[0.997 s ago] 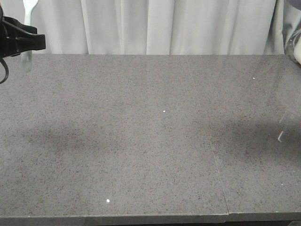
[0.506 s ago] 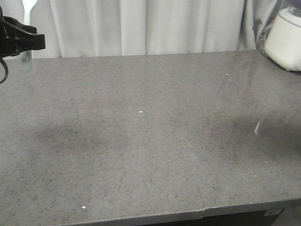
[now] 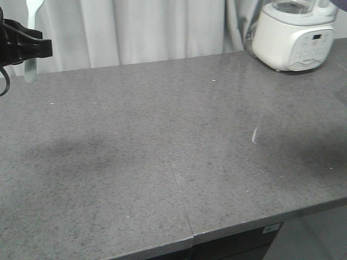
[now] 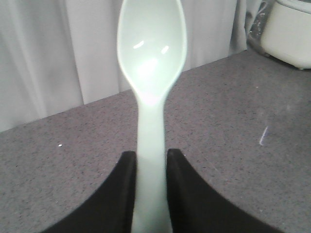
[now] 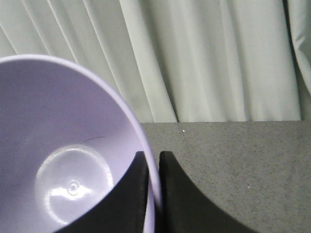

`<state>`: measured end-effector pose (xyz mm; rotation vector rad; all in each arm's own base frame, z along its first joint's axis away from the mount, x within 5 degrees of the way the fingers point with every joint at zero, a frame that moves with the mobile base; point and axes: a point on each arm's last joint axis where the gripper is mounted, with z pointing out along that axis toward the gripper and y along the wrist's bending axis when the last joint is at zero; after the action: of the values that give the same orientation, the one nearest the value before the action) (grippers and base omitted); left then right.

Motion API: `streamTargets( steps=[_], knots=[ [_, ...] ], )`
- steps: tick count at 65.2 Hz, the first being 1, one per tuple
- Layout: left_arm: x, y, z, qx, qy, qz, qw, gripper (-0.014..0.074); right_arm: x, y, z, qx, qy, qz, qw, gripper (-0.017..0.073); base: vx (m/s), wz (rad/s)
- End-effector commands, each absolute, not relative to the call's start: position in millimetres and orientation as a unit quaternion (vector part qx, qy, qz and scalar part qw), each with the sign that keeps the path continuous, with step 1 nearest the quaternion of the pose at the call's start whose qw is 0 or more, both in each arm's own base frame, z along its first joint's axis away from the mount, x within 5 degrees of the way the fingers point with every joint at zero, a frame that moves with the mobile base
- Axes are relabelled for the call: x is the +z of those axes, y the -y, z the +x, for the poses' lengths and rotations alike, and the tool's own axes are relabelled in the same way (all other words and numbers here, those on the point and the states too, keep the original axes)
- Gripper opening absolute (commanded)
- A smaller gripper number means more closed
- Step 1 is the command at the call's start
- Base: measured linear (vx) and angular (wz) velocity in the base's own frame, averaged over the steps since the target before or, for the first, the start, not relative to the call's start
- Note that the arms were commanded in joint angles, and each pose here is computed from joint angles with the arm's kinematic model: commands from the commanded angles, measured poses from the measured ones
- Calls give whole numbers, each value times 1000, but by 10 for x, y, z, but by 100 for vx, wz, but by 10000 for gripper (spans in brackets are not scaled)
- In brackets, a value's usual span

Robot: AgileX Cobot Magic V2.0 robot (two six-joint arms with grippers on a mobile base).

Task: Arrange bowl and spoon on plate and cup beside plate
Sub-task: 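Turn the base toward the counter with the cup and plate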

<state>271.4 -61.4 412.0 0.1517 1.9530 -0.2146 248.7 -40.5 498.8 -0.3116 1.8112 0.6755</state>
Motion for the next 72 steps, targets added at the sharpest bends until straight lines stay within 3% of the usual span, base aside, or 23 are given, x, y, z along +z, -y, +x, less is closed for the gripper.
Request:
streamTargets(
  steps=[1, 72],
  knots=[
    [4346, 614, 2639, -104, -791, 59, 601, -6, 5163, 310, 2343, 301, -741, -154, 580, -5, 0, -31],
    [4346, 614, 2639, -104, -791, 59, 601, -6, 5163, 310, 2343, 301, -741, -154, 580, -5, -1, -30]
  ],
)
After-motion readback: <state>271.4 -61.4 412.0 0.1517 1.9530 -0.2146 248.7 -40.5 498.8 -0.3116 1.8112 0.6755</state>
